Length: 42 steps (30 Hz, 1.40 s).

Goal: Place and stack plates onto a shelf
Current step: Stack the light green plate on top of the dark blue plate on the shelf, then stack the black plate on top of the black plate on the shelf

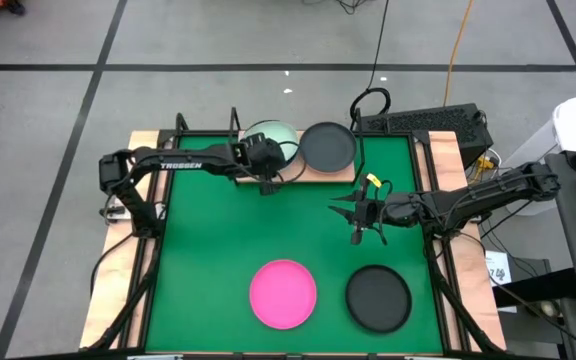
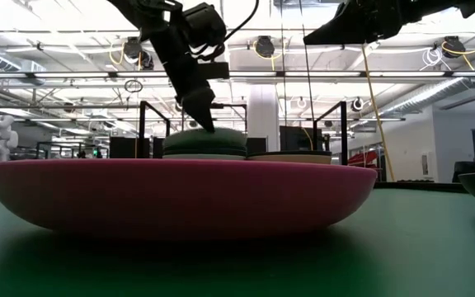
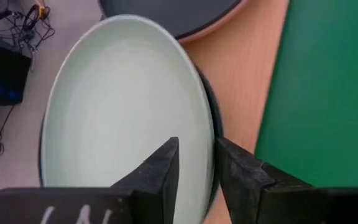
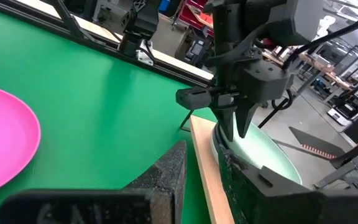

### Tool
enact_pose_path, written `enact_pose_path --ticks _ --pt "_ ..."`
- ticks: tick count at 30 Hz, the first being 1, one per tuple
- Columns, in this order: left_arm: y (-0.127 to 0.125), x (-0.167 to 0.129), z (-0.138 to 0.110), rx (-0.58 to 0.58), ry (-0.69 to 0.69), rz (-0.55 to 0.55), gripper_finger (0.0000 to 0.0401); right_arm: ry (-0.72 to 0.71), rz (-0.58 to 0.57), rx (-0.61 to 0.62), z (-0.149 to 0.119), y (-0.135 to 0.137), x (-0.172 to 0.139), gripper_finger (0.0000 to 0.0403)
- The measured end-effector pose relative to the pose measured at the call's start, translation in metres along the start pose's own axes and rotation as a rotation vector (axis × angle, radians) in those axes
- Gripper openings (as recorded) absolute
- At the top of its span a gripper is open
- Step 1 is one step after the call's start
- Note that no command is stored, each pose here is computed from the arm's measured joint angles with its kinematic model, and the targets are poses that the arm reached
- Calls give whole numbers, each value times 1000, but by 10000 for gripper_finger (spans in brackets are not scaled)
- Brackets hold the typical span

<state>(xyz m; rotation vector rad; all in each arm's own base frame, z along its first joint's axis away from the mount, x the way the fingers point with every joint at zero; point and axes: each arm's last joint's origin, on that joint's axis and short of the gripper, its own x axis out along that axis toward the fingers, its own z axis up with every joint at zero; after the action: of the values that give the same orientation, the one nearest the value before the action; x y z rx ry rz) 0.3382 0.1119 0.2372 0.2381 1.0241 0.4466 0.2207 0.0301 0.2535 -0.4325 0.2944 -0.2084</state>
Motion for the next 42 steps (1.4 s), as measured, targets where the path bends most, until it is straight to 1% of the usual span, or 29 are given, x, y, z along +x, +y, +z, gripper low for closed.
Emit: enact_pose_path --ticks 6,9,11,14,17,20,23,26,29,31,35,38,40,42 --pt "-12 -5 3 -14 -17 -27 114 -1 2 1 0 0 0 79" --pt "-17 -14 6 -21 -43 -36 114 -1 3 30 0 0 0 79" --pt "-17 -27 8 -42 -79 -40 114 -1 3 46 0 0 0 79" --pt "-15 -58 12 -67 -169 -44 115 1 3 66 0 0 0 79" --pt "-16 -92 19 -97 -313 -54 115 44 17 77 3 -1 -1 79" --pt "-22 -117 22 -87 -453 -65 115 119 54 106 13 -7 -3 79" --pt "-33 -127 20 -57 -553 -75 109 206 159 162 20 -14 -7 79" --pt "-43 -131 13 -60 -637 -87 94 279 312 250 24 -18 -12 79" --pt "-52 -127 1 -71 -689 -101 86 369 478 351 18 -18 -15 79" --pt "-59 -124 -7 -87 -738 -111 85 455 561 395 11 -15 -15 79" --pt "-68 -122 -20 -126 -860 -124 85 665 634 426 -7 -6 -16 80" --pt "-75 -118 -30 -132 -902 -133 84 777 703 445 -26 4 -14 89" --pt "-76 -120 -31 -148 -941 -134 84 826 759 473 -37 12 -12 99" --pt "-78 -118 -34 -148 -943 -141 84 884 791 501 -50 19 -11 112"
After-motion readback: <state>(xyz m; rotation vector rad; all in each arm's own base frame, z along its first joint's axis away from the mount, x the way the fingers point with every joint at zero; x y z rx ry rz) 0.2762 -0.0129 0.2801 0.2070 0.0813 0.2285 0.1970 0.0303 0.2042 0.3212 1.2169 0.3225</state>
